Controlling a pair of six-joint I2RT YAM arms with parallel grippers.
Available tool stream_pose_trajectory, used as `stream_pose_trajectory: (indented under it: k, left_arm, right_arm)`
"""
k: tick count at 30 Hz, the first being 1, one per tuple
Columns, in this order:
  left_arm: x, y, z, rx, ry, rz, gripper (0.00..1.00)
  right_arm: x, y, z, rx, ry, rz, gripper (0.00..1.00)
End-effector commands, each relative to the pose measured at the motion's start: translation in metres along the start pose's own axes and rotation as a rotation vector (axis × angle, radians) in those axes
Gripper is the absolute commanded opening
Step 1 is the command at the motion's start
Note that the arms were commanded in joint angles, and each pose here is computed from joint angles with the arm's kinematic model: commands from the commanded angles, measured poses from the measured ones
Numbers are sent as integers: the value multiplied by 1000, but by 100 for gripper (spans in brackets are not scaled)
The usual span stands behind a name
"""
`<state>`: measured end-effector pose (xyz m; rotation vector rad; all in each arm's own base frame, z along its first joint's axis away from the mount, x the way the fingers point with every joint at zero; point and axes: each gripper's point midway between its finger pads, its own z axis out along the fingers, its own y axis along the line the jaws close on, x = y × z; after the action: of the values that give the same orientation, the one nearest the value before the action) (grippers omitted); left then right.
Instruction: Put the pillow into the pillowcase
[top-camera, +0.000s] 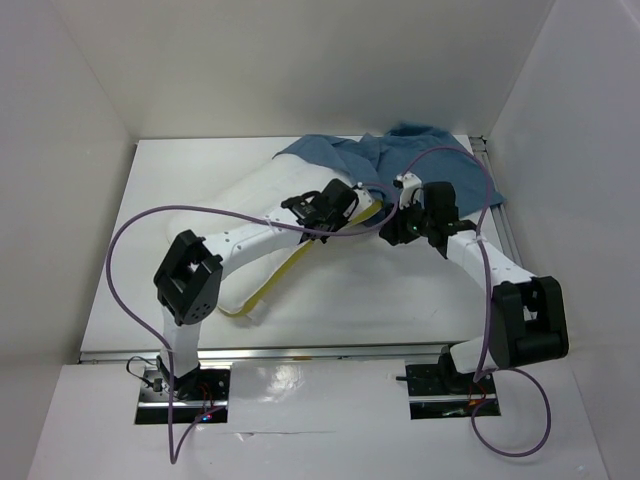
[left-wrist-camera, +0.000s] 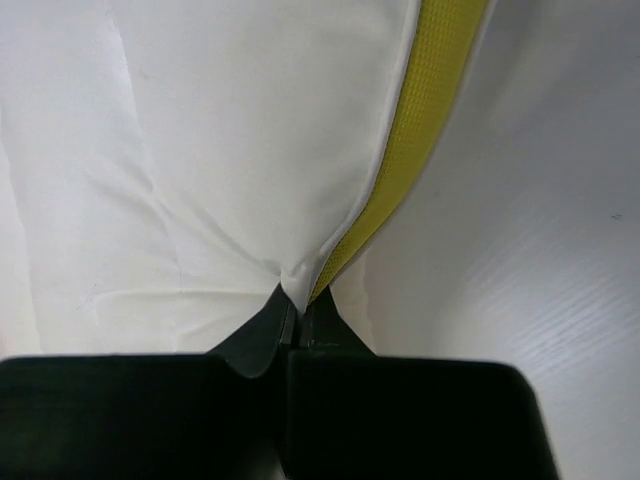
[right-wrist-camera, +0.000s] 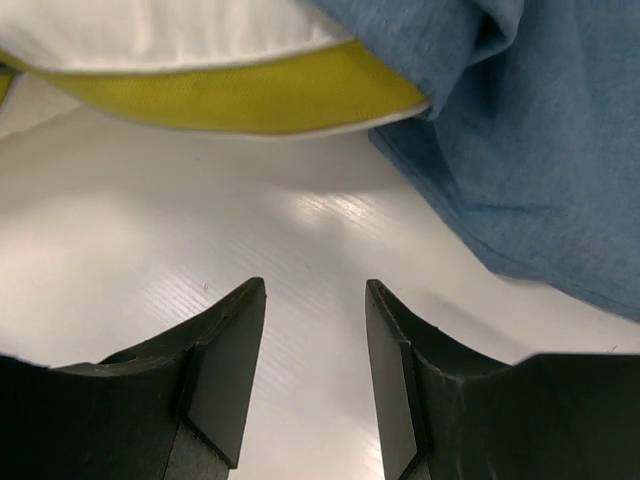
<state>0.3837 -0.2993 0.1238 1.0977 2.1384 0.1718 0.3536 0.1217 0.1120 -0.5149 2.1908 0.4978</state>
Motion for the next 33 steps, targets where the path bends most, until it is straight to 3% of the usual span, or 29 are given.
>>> stream_pose_trajectory:
  k: [1, 6, 12, 21, 33]
  left_arm:
    - [-25, -5, -32, 85, -69, -47, 0]
    - [-20, -5, -38, 97, -59, -42, 0]
    - [-14, -5, -42, 99, -49, -30, 0]
    - [-15, -5, -48, 109, -50, -40, 0]
    - [-10, -8, -43, 113, -32, -44, 0]
  right_arm:
    - [-20, -7, 1, 38, -89, 8, 52]
    - [-42, -28, 5, 138, -181, 9, 52]
    - [-50, -46, 19, 149, -182, 48, 52]
    - [-60, -43, 38, 61, -188, 44, 32]
    - [-64, -21, 23, -51, -173, 18, 37]
